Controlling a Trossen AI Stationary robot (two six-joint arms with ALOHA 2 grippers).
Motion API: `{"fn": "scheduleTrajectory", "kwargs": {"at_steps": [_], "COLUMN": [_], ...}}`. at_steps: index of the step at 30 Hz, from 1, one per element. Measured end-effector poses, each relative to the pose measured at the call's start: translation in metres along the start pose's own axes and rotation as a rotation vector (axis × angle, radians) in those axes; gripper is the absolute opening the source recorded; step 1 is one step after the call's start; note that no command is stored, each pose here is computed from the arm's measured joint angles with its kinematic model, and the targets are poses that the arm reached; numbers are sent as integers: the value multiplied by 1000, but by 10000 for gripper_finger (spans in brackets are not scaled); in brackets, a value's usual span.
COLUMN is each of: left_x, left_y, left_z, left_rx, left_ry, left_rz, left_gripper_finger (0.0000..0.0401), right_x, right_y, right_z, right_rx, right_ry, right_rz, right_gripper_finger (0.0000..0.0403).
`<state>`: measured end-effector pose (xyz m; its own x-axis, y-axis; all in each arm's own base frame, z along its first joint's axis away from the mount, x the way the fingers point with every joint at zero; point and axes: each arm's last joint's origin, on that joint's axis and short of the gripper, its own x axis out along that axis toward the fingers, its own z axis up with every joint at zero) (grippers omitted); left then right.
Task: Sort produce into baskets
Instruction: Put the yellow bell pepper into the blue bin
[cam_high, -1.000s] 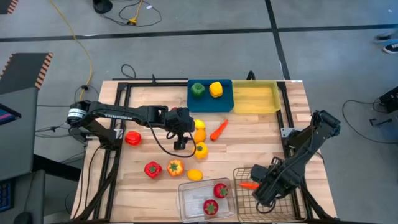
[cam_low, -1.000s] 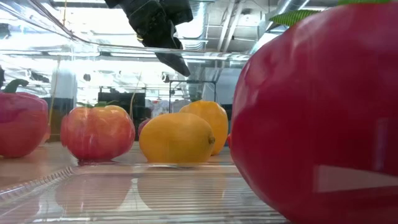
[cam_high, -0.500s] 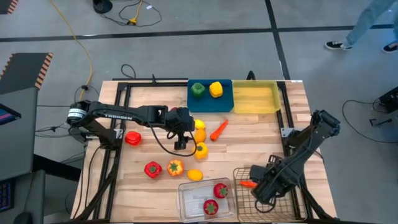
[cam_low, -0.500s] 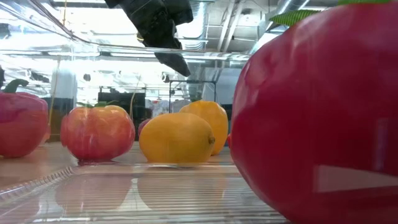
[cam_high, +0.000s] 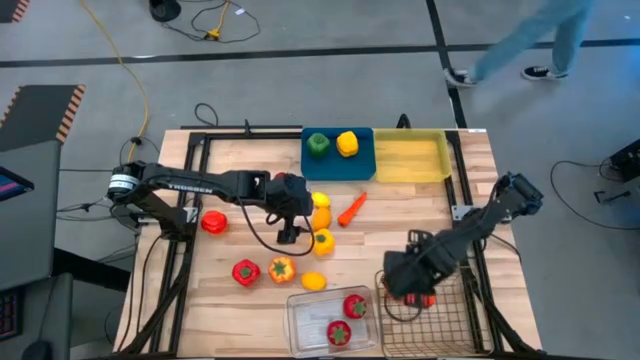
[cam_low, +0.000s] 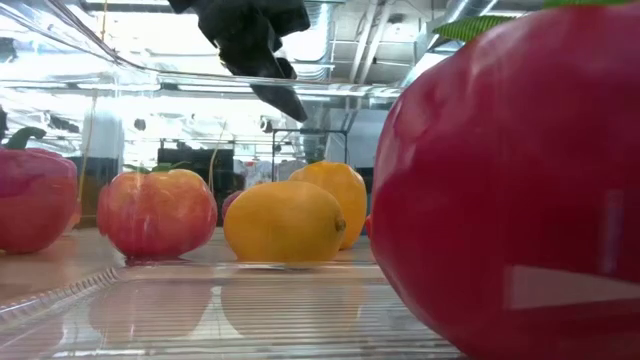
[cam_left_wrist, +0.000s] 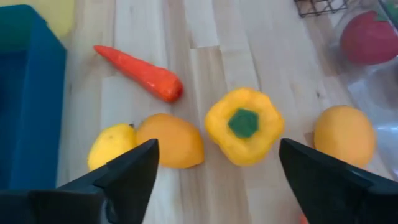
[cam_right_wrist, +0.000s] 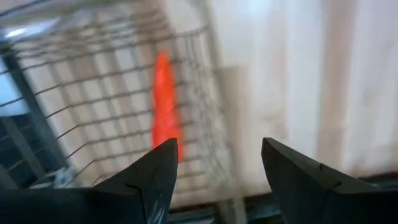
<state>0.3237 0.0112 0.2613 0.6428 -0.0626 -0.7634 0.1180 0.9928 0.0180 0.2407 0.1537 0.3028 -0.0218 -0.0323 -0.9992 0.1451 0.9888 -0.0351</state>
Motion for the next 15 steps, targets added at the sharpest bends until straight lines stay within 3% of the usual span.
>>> {"fn": "scheduleTrajectory", "kwargs": {"at_steps": [7,15], "left_x": [1,2], "left_y": [-11,-24], "left_z": [2,8], "left_rx": [9,16], "left_ry": [-8,-55], "left_rz": [2,-28], "left_gripper_finger": [393,397], "right_x": [0,1], "right_y": [-37,-84], "right_z": [28,56], "right_rx": [-97,-114], "right_ry": [-113,-134], "right_rz": [-189,-239], "right_gripper_finger": [260,260]}}
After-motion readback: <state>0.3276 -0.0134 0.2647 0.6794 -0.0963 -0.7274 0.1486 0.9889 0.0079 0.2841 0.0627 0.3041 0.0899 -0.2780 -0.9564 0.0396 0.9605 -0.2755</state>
